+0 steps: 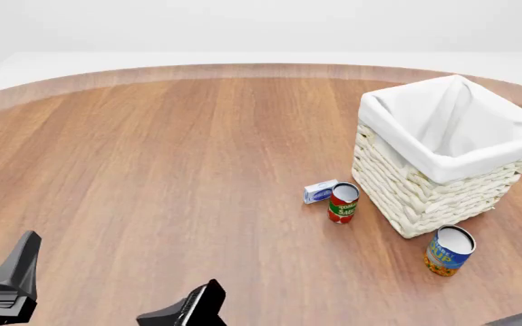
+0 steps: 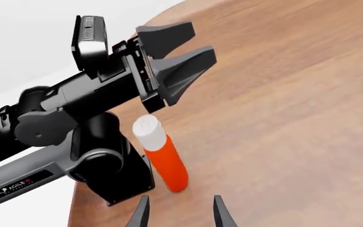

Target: Pick up the ketchup, and put it in the basket.

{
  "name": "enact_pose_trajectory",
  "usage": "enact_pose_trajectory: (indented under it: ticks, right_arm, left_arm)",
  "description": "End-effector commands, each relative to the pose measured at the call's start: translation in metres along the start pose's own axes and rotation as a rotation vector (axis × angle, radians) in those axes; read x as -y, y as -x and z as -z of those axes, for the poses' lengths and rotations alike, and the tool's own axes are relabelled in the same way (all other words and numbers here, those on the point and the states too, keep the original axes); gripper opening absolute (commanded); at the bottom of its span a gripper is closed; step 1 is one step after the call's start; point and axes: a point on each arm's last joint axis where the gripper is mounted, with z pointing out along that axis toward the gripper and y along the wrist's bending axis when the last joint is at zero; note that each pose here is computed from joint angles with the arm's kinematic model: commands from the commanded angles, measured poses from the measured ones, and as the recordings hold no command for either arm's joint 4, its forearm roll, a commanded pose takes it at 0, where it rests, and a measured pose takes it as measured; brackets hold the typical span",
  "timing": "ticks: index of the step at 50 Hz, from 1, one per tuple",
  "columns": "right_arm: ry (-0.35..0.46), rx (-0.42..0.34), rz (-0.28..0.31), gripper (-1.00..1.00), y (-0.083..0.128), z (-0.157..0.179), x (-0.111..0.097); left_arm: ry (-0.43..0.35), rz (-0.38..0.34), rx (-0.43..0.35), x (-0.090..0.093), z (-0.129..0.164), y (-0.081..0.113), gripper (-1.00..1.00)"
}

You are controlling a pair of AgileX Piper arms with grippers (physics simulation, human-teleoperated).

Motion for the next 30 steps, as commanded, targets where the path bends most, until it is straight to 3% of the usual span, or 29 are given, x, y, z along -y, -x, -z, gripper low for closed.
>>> enact_pose_trajectory:
  ticks: [1, 30]
  right_arm:
    - [0.002, -0.014, -0.019, 1.00, -0.003, -0.013, -0.001]
    - [0.024, -0.008, -0.022, 1.00, 0.009, -0.026, -0.013]
  left_arm:
    - [0.000, 0.000, 0.000, 0.000, 0.000, 0.000, 1.00]
    - [0.000, 0.000, 0.000, 0.000, 0.000, 0.000, 1.00]
